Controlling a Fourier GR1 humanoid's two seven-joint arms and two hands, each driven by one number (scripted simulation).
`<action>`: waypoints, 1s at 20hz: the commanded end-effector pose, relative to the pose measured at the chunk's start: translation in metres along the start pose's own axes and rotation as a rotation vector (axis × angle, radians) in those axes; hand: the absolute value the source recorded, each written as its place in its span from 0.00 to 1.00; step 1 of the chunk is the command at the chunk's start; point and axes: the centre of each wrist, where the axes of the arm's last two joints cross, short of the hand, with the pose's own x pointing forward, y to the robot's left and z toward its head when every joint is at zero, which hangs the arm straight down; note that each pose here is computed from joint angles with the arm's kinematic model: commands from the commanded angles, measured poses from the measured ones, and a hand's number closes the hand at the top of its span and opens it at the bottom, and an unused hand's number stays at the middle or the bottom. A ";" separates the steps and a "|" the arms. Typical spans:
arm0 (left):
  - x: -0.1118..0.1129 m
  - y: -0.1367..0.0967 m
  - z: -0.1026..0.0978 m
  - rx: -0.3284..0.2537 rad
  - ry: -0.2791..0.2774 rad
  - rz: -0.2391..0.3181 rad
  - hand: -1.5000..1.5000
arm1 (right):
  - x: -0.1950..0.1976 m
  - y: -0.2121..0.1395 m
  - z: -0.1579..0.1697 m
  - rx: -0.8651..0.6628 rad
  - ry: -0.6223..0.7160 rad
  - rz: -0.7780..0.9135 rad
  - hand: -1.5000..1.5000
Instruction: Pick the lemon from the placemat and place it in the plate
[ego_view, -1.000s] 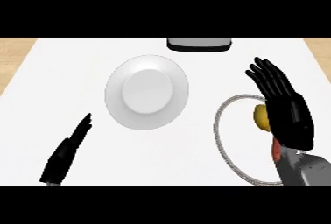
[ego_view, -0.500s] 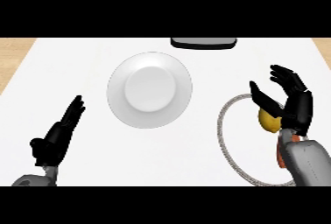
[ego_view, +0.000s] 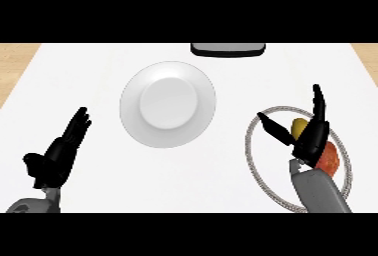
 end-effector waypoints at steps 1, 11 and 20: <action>-0.006 0.007 -0.001 0.019 0.008 -0.004 0.50 | 0.002 -0.021 0.000 -0.067 0.018 0.088 0.00; -0.008 0.007 0.007 0.014 0.025 0.009 0.50 | 0.004 -0.049 -0.007 0.264 0.307 0.533 0.00; -0.016 0.003 -0.003 0.023 0.003 0.010 0.50 | 0.056 -0.052 -0.002 0.344 0.488 0.614 0.00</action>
